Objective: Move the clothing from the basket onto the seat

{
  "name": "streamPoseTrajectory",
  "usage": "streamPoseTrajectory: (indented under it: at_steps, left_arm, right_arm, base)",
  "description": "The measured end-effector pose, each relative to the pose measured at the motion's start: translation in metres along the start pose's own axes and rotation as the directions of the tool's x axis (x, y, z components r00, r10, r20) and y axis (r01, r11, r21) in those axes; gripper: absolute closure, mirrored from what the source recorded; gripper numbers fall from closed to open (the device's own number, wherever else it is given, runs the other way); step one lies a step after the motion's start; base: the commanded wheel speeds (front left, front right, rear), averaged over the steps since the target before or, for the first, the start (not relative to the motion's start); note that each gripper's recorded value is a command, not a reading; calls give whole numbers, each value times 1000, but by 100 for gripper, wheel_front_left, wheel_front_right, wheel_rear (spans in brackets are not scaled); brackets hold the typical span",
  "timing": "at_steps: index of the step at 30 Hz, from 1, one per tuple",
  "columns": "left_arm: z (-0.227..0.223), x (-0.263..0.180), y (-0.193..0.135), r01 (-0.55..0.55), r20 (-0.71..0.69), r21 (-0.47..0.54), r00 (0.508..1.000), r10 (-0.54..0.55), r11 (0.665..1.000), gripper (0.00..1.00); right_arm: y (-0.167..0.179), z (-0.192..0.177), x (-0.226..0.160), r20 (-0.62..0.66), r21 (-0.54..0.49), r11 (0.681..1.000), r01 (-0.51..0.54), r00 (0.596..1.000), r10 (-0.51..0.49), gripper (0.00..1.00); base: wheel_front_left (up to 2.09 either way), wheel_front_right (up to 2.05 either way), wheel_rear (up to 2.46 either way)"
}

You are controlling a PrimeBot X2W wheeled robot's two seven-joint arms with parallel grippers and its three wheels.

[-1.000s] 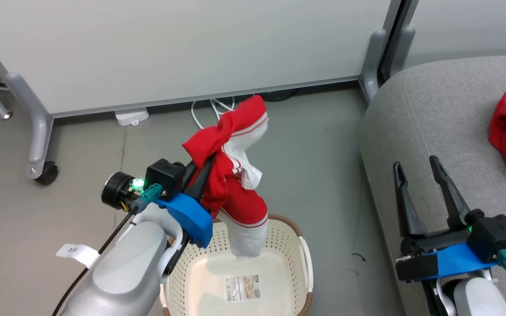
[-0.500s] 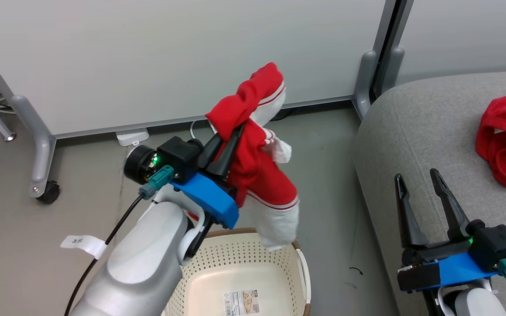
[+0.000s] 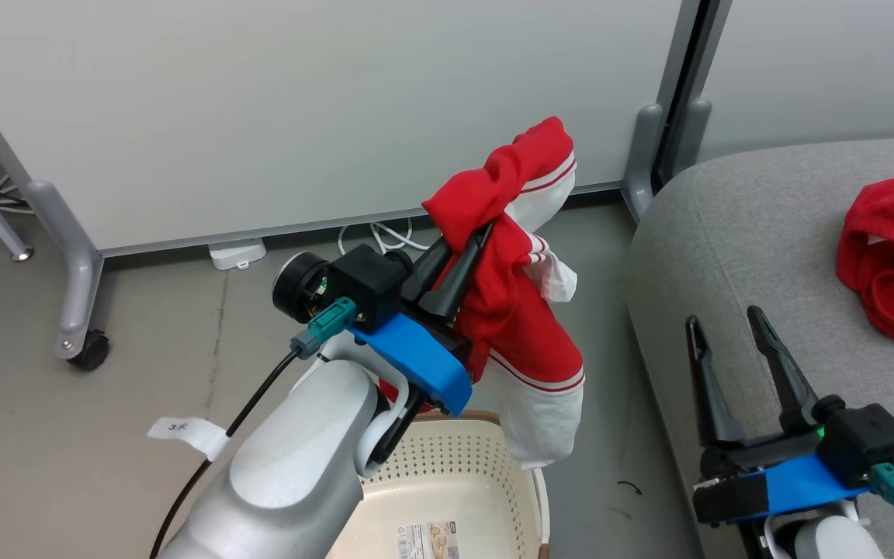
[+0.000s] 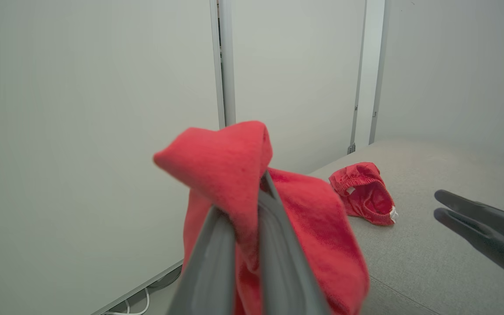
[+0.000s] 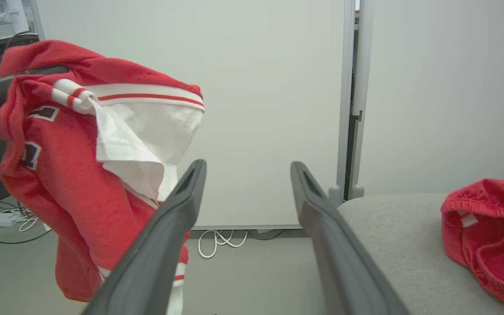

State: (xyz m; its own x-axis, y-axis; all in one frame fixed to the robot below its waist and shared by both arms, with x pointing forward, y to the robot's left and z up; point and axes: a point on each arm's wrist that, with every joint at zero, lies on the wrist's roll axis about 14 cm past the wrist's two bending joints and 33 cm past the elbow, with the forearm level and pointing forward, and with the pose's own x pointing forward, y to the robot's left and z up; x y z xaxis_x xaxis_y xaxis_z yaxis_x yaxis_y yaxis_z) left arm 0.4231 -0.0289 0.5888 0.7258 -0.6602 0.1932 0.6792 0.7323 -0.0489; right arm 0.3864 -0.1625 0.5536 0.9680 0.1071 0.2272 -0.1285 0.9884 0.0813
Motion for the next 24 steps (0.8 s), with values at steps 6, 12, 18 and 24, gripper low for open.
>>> streamPoseTrajectory:
  at_steps: [6, 12, 18, 24]
  left_arm:
    - [-2, 0, -2, 7, -7, 1, 1000, -7, 1000, 100]
    - [-3, 0, 2, 5, -10, 12, 1000, -4, 1000, 100]
    - [-5, -1, 3, 6, -15, 17, 1000, -6, 1000, 100]
    - [-5, 0, 1, 16, -17, 24, 1000, -16, 1000, 100]
  right_arm:
    - [25, 6, 6, 20, -11, 997, -78, 997, 78, 0]
    - [81, 11, 13, 39, -16, 969, -246, 968, 247, 0]
    - [123, 4, 19, 23, -14, 928, -373, 928, 373, 0]
    - [134, -18, 29, -48, -63, 904, -422, 906, 420, 0]
  base:
    - [0, 0, 0]
    - [0, 0, 0]
    - [0, 0, 0]
    - [0, 0, 0]
